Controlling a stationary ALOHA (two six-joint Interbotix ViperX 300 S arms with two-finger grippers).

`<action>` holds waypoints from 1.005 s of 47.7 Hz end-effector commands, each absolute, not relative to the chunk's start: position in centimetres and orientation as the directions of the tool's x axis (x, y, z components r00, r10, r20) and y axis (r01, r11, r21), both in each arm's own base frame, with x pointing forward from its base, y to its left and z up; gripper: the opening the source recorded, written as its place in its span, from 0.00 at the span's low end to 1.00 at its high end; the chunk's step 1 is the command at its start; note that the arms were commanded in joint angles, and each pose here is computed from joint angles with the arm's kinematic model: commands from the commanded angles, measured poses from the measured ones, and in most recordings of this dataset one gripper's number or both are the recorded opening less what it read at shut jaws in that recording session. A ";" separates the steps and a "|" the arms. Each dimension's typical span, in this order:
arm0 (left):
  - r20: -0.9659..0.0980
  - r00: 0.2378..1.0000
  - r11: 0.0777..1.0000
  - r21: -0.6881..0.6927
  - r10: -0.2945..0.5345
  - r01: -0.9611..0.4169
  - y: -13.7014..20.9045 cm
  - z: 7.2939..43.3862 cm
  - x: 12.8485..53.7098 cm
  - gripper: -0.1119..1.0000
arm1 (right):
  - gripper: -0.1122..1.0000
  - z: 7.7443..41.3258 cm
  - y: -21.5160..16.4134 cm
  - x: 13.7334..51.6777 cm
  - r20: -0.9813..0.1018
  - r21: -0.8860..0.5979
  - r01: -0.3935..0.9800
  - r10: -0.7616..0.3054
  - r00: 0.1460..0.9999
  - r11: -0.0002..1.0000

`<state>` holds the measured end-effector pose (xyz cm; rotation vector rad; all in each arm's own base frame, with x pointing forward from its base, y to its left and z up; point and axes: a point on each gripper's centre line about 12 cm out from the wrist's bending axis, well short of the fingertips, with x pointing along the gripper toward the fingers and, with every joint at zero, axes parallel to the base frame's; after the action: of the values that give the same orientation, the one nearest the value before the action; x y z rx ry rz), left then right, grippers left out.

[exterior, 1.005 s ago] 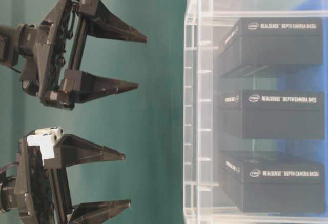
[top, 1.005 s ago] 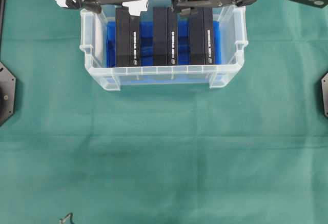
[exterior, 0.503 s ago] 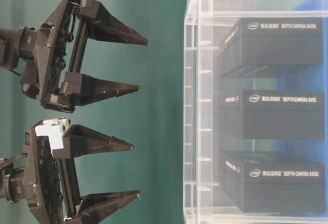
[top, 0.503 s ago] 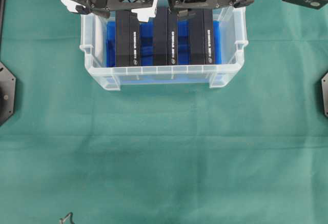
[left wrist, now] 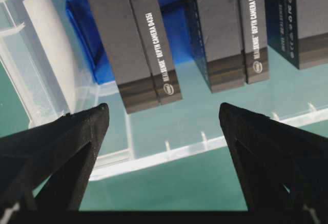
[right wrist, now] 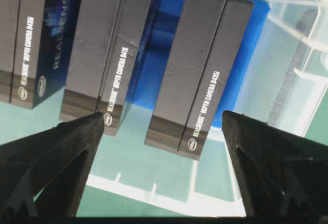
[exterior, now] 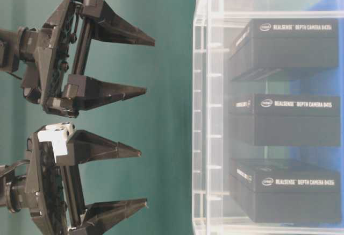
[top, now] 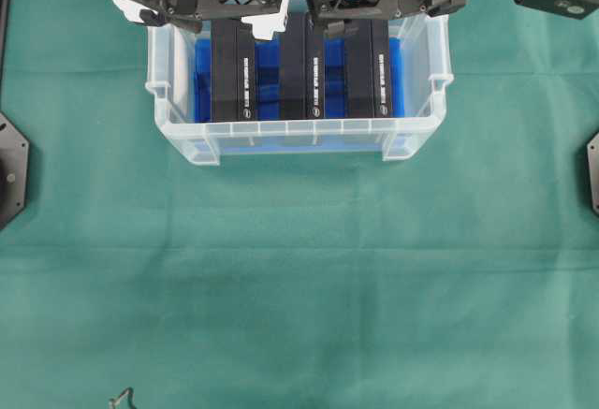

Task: Take the box out of the case with both arms.
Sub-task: 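Move both open grippers over the left and right black boxes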

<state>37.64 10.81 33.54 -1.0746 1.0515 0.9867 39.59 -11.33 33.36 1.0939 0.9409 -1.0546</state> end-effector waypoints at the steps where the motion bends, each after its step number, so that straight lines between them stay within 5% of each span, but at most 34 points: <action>1: -0.962 0.244 0.199 -0.217 0.120 -0.956 10.7 34.6 37.6 0.90 | 0.95 34.6 -11.2 39.5 -0.943 0.250 0.960 -0.192 0.271 0.125; 48: -0.963 0.240 0.194 -0.215 0.121 -0.957 10.8 34.6 37.6 0.90 | 0.95 34.5 -11.1 39.4 -0.947 0.241 0.963 -0.189 0.261 0.122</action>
<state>37.64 10.86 33.59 -1.0735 1.0471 0.9908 39.52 -11.25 33.38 1.0945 0.9468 -1.0600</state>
